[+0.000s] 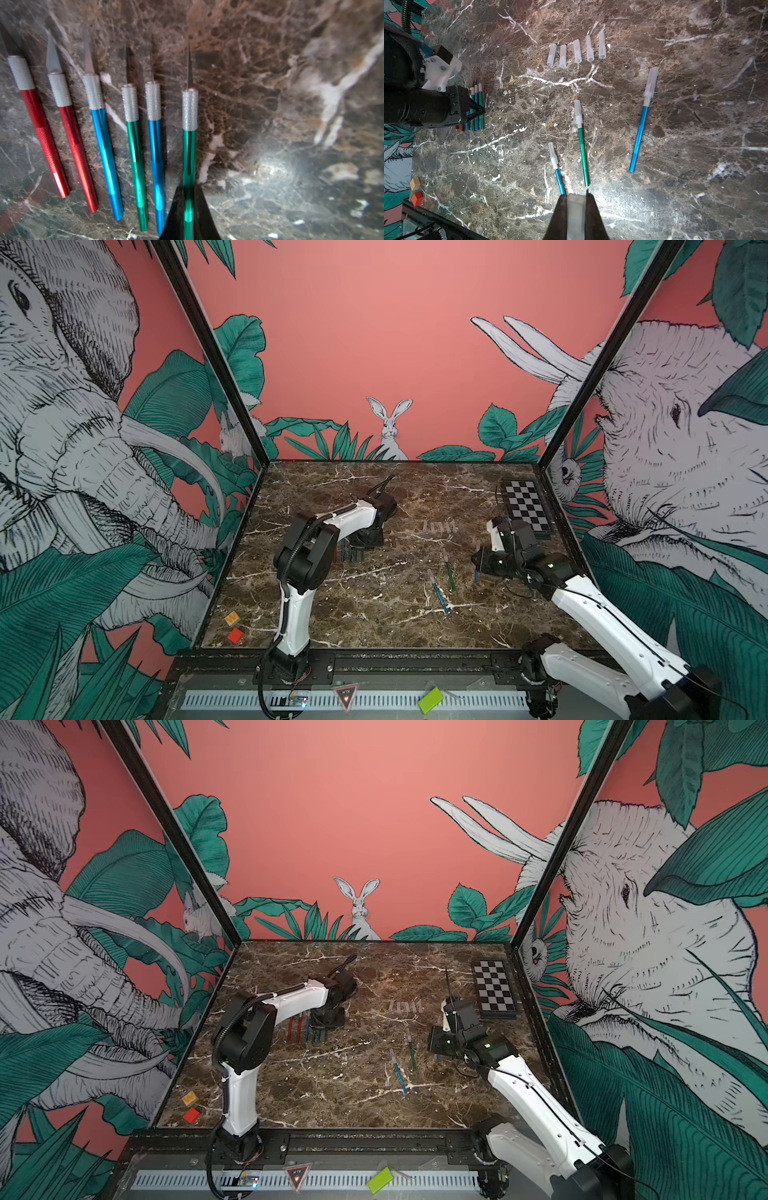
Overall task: Remove protective caps from carving knives
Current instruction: Place the carving knife at the center of the board.
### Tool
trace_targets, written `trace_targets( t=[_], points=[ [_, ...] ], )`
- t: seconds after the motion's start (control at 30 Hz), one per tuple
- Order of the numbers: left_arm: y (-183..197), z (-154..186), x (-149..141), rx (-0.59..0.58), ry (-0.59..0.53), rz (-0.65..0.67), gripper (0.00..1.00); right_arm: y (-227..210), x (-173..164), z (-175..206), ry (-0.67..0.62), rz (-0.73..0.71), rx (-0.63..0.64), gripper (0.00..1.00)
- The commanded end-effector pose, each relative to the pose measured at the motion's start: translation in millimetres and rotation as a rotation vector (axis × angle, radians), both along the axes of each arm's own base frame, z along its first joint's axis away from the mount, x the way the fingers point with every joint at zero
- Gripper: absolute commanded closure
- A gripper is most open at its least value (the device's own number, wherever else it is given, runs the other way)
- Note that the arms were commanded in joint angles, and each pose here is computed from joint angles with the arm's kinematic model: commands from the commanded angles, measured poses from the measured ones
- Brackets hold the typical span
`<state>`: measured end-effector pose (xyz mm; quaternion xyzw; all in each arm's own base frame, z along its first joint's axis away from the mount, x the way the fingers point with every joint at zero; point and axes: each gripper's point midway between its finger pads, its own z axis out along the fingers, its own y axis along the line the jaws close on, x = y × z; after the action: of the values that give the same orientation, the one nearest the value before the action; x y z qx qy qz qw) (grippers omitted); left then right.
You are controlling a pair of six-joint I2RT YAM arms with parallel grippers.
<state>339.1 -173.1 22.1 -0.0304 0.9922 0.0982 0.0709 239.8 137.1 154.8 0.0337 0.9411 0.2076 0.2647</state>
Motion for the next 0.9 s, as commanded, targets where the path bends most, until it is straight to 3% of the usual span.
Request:
trace_targets(
  t=[0.0, 0.5, 0.87],
  points=[
    [7.7, -0.6, -7.5, 0.024, 0.037, 0.013, 1.00, -1.1, -0.6, 4.0, -0.011, 0.000, 0.006, 1.00],
    [8.5, -2.1, -4.8, 0.037, 0.039, 0.003, 0.99, -0.8, -2.0, 6.4, -0.015, 0.002, 0.012, 1.00],
    [8.2, -1.7, -3.6, 0.039, 0.045, -0.004, 0.91, 0.2, -1.4, 7.9, -0.016, 0.000, 0.021, 1.00]
  ],
)
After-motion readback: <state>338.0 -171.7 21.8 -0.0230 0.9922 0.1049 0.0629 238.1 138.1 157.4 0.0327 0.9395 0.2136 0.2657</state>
